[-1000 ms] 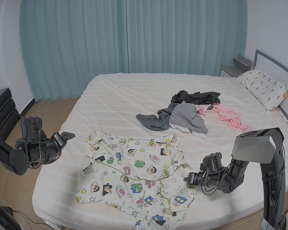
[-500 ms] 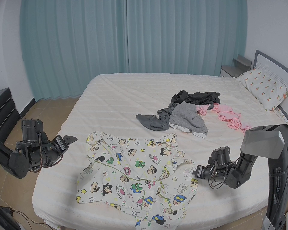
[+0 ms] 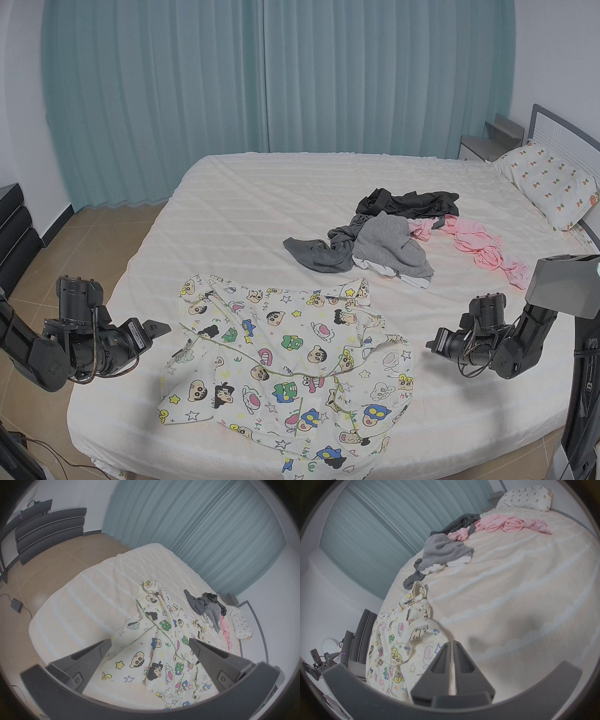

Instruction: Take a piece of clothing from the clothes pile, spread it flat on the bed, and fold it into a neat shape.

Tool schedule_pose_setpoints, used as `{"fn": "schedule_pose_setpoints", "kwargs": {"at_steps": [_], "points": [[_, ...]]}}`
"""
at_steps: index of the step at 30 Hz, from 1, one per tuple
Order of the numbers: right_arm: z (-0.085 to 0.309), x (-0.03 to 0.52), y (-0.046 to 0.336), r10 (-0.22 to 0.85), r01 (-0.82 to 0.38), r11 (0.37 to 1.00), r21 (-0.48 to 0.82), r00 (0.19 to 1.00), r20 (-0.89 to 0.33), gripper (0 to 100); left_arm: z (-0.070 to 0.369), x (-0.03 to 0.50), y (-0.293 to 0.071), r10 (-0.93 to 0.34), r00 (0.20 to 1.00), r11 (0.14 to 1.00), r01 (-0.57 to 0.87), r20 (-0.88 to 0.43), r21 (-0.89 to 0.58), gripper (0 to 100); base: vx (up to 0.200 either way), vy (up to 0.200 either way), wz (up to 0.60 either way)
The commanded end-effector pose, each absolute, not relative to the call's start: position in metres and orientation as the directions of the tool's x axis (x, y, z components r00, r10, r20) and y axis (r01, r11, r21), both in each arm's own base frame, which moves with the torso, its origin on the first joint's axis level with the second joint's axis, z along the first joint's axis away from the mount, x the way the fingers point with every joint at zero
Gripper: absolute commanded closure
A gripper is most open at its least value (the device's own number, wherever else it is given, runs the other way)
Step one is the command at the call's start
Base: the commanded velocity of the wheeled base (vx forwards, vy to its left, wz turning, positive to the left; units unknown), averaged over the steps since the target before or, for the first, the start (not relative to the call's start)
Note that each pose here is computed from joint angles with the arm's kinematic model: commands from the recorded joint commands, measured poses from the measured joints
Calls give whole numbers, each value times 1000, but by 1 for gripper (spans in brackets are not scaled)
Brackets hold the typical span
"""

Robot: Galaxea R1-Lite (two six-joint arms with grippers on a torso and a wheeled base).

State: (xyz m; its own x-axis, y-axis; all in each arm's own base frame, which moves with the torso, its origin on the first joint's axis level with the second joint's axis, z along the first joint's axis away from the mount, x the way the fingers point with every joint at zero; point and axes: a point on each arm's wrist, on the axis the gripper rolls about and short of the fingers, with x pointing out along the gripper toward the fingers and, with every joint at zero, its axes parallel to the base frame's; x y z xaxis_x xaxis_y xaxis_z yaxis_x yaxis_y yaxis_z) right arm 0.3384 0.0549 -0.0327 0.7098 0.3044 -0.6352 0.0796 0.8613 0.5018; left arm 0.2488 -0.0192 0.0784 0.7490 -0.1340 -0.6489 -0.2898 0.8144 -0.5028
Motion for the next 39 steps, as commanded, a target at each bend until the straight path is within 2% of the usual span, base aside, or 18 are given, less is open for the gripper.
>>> {"fn": "schedule_pose_setpoints", "kwargs": {"at_steps": [1, 14, 15, 22, 27, 32, 33, 39], "points": [[-30, 327, 66, 360, 37, 855, 517, 677, -642, 100, 71, 249, -19, -135, 740, 815, -295, -659, -499, 0, 0, 0, 0], [-35, 313, 84, 389, 9, 863, 505, 626, -676, 100, 67, 247, -20, -133, 738, 814, -299, -661, -498, 0, 0, 0, 0], [-35, 312, 84, 389, 11, 863, 505, 622, -679, 0, 67, 247, -20, -133, 738, 814, -299, -661, -498, 0, 0, 0, 0], [-43, 311, 90, 400, -10, 868, 497, 608, -686, 0, 66, 248, -20, -133, 736, 813, -302, -664, -497, 0, 0, 0, 0], [-56, 313, 110, 389, -27, 884, 467, 596, -702, 0, 71, 253, -20, -128, 779, 812, -273, -614, -516, 0, 0, 0, 0], [-63, 323, 118, 343, -11, 901, 433, 627, -699, 0, 73, 254, -20, -128, 796, 812, -259, -592, -524, 0, 0, 0, 0], [-63, 323, 118, 343, -11, 901, 433, 627, -699, 100, 74, 254, -20, -128, 797, 812, -258, -591, -524, 0, 0, 0, 0], [-66, 327, 122, 345, -16, 900, 435, 636, -690, 100, 76, 254, -20, -126, 803, 813, -253, -582, -525, 0, 0, 0, 0]]}}
